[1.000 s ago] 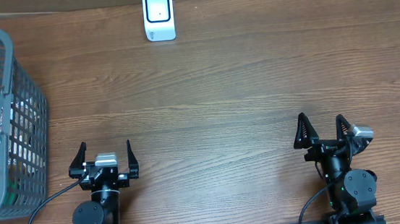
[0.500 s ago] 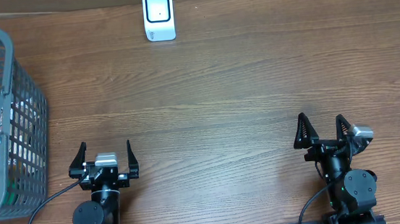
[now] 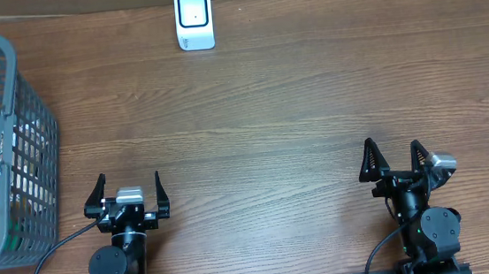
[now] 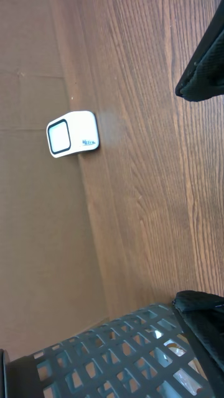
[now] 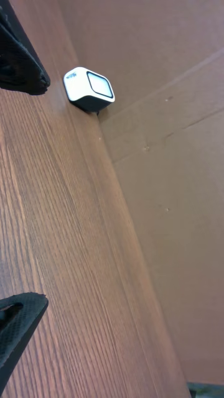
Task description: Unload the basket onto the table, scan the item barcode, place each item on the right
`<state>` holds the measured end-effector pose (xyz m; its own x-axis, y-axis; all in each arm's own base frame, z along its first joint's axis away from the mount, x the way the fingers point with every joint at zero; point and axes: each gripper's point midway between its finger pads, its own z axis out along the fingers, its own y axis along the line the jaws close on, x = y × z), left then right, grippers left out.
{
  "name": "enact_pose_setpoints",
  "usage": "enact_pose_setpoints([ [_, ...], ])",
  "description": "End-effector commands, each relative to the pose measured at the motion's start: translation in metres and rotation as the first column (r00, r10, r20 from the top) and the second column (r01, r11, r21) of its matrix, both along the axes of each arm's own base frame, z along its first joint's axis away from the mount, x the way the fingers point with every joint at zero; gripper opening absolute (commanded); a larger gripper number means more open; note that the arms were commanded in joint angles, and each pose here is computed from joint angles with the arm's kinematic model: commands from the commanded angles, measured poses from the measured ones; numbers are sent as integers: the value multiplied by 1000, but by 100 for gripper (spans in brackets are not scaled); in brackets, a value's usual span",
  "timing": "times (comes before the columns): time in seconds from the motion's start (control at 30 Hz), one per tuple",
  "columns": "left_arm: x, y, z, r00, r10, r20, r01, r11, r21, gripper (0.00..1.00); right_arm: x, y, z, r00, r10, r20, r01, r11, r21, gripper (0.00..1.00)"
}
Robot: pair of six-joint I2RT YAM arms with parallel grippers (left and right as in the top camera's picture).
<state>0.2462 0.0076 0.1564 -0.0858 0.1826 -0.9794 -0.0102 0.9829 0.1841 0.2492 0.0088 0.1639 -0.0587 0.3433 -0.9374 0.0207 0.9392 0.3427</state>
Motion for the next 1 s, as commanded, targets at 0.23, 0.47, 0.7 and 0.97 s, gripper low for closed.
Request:
enact_pose_setpoints([
  [0.23, 0, 0, 0, 1000, -4, 6, 4, 1000, 15, 100, 0, -1, -5, 1000, -8, -9, 8, 1000, -9, 100],
  [0.47, 0, 0, 0, 1000, -1, 6, 1, 1000, 16, 100, 0, -1, -5, 1000, -8, -9, 8, 1000, -9, 100],
  [0.7, 0, 0, 0, 1000, 0, 6, 0, 1000, 15, 99, 0, -1, -5, 1000, -8, -9, 8, 1000, -9, 100],
  [0.97, 0, 0, 4, 1000, -1, 23, 1, 1000, 6, 99, 0, -1, -5, 1000, -8, -9, 8, 1000, -9, 100],
])
